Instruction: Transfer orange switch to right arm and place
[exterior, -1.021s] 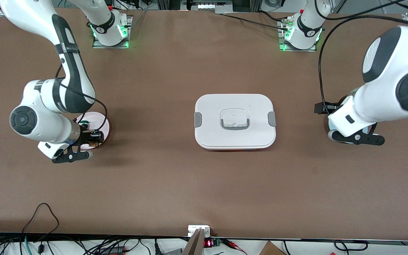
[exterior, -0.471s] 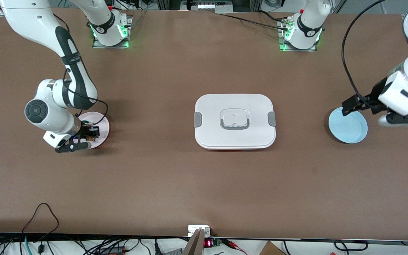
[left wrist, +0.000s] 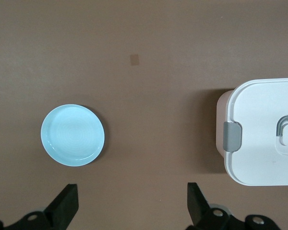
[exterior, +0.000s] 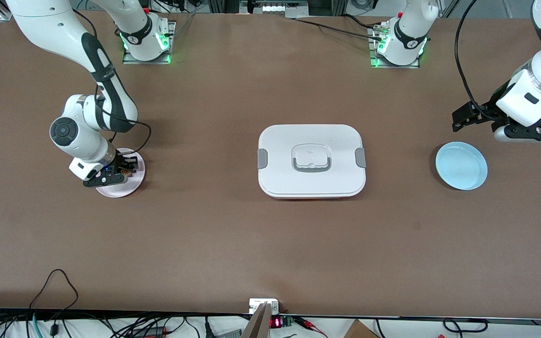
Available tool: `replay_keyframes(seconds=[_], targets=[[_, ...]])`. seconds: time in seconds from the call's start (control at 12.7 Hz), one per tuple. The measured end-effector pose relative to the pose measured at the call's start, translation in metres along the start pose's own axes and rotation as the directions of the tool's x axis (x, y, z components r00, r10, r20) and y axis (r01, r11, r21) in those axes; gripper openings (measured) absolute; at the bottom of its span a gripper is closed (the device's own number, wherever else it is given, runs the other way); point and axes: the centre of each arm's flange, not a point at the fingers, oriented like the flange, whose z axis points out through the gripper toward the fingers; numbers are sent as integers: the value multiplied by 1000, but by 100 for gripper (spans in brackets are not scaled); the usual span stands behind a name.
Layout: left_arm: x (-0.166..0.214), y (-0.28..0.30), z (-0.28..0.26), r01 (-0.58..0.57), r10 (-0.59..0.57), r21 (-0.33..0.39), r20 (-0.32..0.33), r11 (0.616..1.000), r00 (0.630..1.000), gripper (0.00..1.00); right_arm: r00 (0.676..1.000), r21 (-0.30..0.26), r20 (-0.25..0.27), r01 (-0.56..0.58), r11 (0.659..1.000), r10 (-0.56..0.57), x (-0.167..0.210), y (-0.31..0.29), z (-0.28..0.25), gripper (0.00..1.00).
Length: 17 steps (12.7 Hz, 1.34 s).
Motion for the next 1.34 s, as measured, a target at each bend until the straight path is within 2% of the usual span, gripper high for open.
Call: replay_keyframes(seconds=[0.16,0.24,0.47,0.63,0.79,1.1,1.34], targets=[[0,1,-3,-7,7,0,-6,1000,1000,100,1000,1,-2,2,1000,-2,0,-1,-1,44],[0,2,-5,-12,12,0,-10,1000,1000,100,1000,1,-1,2,1000,-2,0,-1,-1,49],[0,10,-8,-25,25,-1,-17,1000,1000,100,1000,2,-9,-6,1000,6,1,-3,-3,81],[0,9,-8,-25,25,6,-18,1000,1000,100,999,9,-39,-10,1000,10,10,-12,-18,100],[0,9,-8,-26,26,8,-18,1000,999,100,999,26,-52,4,1000,-3,27,-22,-58,100],[0,9,-8,-26,26,8,-18,1000,999,100,998,42,-25,51,998,-50,63,-33,-188,100],[0,9,-8,-27,27,8,-18,1000,999,100,997,52,-42,61,997,-59,62,-31,-285,100]])
